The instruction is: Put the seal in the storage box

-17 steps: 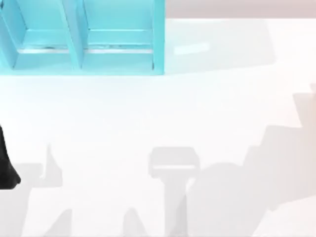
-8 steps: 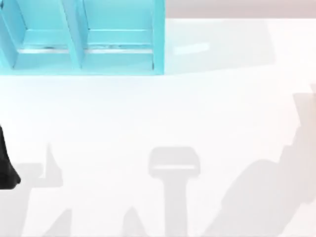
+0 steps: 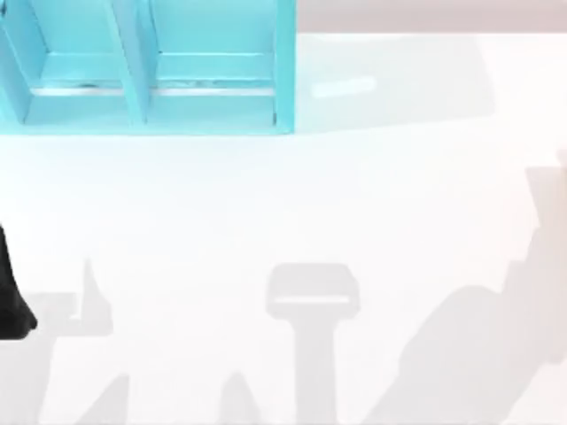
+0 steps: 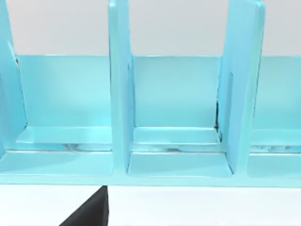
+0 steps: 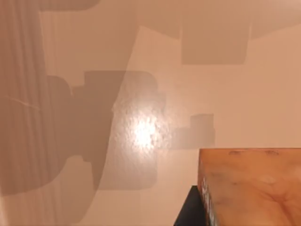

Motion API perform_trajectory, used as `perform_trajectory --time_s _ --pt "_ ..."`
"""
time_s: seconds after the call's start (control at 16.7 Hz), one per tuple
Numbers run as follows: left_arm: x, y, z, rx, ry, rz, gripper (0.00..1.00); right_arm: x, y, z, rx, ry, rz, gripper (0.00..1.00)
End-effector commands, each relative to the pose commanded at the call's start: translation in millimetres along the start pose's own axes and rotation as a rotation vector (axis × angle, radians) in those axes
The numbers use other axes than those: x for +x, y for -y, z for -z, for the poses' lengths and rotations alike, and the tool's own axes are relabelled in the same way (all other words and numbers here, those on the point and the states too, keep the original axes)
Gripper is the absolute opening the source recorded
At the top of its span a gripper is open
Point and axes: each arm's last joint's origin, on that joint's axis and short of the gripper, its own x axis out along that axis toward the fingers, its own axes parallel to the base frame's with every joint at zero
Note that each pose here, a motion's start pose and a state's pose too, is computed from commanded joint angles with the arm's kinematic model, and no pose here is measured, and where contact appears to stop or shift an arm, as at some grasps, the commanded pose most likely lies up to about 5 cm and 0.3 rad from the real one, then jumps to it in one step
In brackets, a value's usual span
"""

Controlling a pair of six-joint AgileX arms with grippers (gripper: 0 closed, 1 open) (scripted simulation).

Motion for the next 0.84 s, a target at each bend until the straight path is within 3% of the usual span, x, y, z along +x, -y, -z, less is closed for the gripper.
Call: perform_trajectory --time_s 0.48,0.84 --pt "0.0 0.0 0.0 0.0 0.0 0.0 1.0 0.0 0.0 0.0 0.0 0.0 0.0 0.98" --pt "0.0 0.0 0.0 0.0 0.0 0.0 1.0 0.0 0.0 0.0 0.0 0.0 0.0 1.0"
